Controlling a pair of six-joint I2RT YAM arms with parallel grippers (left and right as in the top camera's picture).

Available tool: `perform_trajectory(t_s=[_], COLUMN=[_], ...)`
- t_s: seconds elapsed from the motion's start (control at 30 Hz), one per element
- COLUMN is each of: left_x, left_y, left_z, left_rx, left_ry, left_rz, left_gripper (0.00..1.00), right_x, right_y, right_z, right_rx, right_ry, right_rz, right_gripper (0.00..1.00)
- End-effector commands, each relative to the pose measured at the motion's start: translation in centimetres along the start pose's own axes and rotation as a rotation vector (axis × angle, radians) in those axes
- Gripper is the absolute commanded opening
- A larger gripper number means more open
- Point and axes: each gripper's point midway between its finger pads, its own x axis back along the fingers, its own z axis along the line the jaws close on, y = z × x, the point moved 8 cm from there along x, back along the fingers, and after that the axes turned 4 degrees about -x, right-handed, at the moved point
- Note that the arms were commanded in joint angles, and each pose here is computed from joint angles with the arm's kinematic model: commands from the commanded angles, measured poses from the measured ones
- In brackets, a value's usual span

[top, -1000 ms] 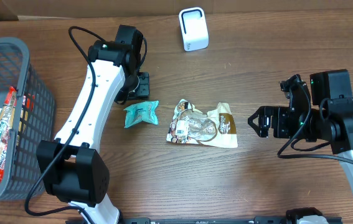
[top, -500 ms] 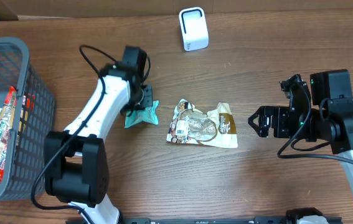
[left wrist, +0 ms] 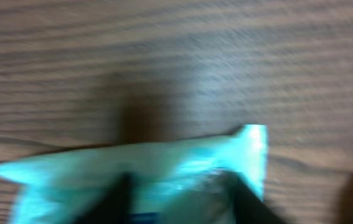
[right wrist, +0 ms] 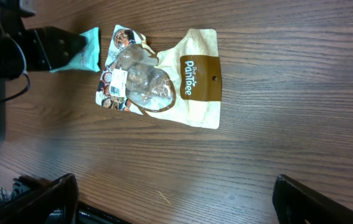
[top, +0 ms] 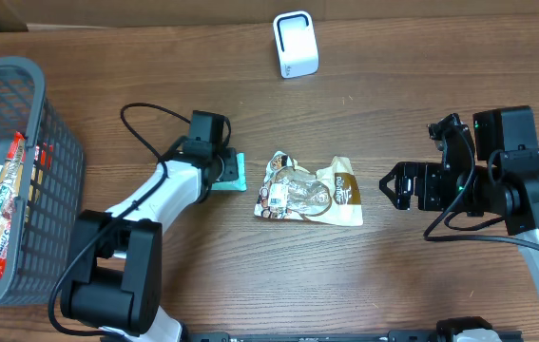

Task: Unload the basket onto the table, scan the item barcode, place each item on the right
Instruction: 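Carry the teal packet out and set it left of the pouch, then reach the left gripper into the basket and grasp the spaghetti package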

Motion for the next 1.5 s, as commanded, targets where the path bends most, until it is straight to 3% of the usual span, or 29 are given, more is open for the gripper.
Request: perform_trajectory(t_s=[0.0, 0.13, 0.17, 0.33, 0.43, 0.53, 0.63, 0.73, 0.87, 1.1, 1.3, 1.47], left_x=[-1.9, 1.4, 4.0, 14.9, 23.2, 30.5, 37.1, 41.6, 42.3, 38.2, 31.3, 26.2], left_y=[-4.6, 0.1, 3.5, 13.1, 16.9, 18.1, 16.8, 13.6, 10.0, 5.3, 2.1, 2.3], left_z=[1.4, 1.4, 1.5, 2.0, 2.5, 3.0, 4.3, 8.4, 15.0, 26.6, 32.4, 34.5], left_rx=[-0.041, -0.030, -0.012, 0.051, 0.078, 0.036, 0.008, 0.196, 0.589, 1.027, 1.177, 1.065], left_ry=[0.095, 0.126, 0.128, 0.100, 0.072, 0.070, 0.102, 0.241, 0.430, 0.496, 0.448, 0.446], left_rz=[0.214, 0.155, 0.092, -0.142, -0.323, -0.467, -0.562, -0.583, -0.511, -0.280, -0.075, -0.066], left_gripper=[0.79, 0.94, 1.00, 1.00, 0.99, 0.99, 0.98, 0.95, 0.96, 1.00, 0.98, 0.99], right_x=[0.3, 0.3, 0.3, 0.3, 0.3, 0.3, 0.3, 0.3, 0.3, 0.3, 0.3, 0.2], right_y=[0.2, 0.2, 0.2, 0.2, 0.2, 0.2, 0.2, 0.2, 0.3, 0.5, 0.6, 0.5], right_z=[0.3, 0.3, 0.3, 0.2, 0.2, 0.2, 0.3, 0.3, 0.3, 0.3, 0.3, 0.3], right_rx=[0.016, 0.016, 0.016, 0.015, 0.015, 0.016, 0.016, 0.017, 0.018, 0.027, 0.029, 0.026], right_ry=[-0.001, -0.001, -0.001, -0.001, -0.001, -0.001, -0.001, 0.000, 0.000, 0.003, 0.004, 0.002], right_rz=[-0.014, -0.015, -0.015, -0.013, -0.013, -0.014, -0.015, -0.017, -0.020, -0.032, -0.035, -0.029], right_gripper=[1.00, 1.00, 1.00, 1.00, 1.00, 1.00, 1.00, 1.00, 1.00, 1.00, 1.00, 1.00])
